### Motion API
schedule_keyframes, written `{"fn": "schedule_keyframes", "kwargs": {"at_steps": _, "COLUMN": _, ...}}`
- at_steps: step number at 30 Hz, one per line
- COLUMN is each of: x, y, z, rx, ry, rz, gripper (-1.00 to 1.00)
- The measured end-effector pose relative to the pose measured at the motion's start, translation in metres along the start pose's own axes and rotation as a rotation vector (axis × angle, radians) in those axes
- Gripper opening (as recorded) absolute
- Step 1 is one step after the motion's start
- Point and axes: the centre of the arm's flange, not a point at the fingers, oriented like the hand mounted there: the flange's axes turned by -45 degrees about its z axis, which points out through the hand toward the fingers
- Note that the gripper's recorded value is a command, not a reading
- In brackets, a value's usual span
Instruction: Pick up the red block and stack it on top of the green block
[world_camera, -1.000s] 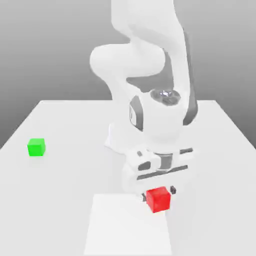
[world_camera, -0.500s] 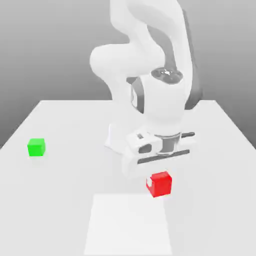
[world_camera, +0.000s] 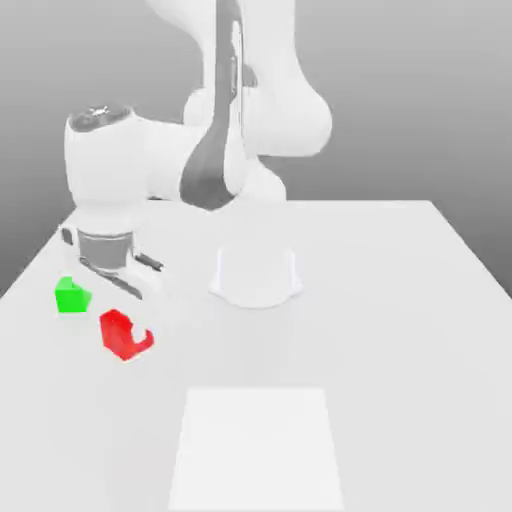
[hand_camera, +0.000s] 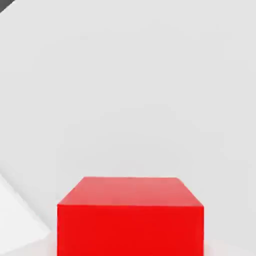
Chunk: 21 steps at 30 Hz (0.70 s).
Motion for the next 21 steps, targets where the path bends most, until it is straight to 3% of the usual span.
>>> {"fn": "schedule_keyframes", "kwargs": {"at_steps": 6, "x": 0.013, "y": 0.111, "z": -0.005, "rx": 0.000, "ry": -0.005, "rz": 0.457, "gripper": -1.00}}
{"fn": "schedule_keyframes", "kwargs": {"at_steps": 13, "x": -0.017, "y": 0.237, "z": -0.010, "rx": 0.006, "ry": -0.013, "rz": 0.989, "gripper": -1.00}}
{"fn": "schedule_keyframes", "kwargs": {"at_steps": 21, "x": -0.021, "y": 0.245, "z": 0.023, "rx": 0.075, "ry": -0.056, "rz": 1.058, "gripper": -1.00}}
